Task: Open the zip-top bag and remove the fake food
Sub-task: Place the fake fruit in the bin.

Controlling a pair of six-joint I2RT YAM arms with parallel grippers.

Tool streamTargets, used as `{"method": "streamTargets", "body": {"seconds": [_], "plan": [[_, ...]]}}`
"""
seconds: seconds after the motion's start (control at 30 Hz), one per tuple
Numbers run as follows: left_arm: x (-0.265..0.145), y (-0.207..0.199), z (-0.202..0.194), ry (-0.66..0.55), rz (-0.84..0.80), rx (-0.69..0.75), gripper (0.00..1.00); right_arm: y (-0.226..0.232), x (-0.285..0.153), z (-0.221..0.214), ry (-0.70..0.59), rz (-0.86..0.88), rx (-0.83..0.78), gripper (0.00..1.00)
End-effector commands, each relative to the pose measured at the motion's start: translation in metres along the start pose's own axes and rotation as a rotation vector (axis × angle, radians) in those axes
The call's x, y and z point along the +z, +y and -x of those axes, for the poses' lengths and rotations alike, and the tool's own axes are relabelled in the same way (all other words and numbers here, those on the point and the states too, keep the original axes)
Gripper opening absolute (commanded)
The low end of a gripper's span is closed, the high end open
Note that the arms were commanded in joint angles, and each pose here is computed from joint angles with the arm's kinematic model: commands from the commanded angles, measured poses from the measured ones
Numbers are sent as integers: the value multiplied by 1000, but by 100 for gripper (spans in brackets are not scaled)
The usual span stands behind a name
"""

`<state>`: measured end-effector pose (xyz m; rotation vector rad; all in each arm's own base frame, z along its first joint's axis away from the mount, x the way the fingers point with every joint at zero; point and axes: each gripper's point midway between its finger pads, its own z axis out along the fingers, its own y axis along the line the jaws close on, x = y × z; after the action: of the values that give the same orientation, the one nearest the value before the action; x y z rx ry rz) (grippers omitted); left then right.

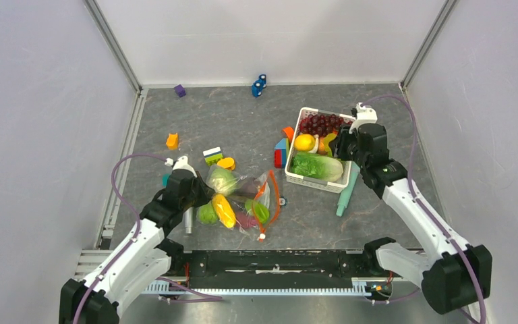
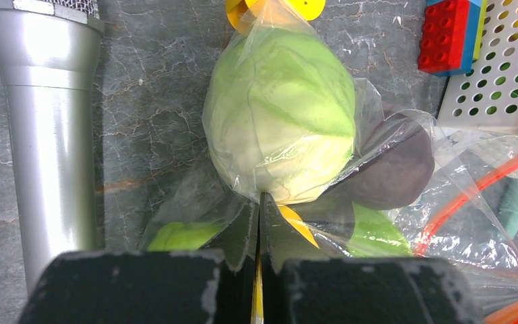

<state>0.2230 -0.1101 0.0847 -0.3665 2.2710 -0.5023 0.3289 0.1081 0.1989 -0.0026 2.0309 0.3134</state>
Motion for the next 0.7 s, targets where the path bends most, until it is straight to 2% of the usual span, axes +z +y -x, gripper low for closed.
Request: {"method": "streamTargets", "body": {"seconds": [0.0,0.27,0.3,0.33,0.37,0.43,0.6,0.67], "plan": [[0,-1,-2,6,-20,23,2,-1,15,8,-3,25,-38,15],[-1,-1,0,1,-19,19,2,2,42,4,11,107,4,19],[-1,-1,-1,1,-17,18,2,-2,44,4,8,94,15,27],[-1,-1,-1,2,-15,17,2,-8,46,1,14,77,29,44],[-1,0,-1,3,-14,16,2,-12,48,-1,21,65,43,56],[-1,-1,-1,4,-14,18,2,-21,50,-2,30,44,63,73],[-1,0,-1,3,-11,17,2,-37,49,-2,35,-12,71,98],[-1,-1,0,3,-11,17,2,-41,44,10,2,-40,62,98]]}}
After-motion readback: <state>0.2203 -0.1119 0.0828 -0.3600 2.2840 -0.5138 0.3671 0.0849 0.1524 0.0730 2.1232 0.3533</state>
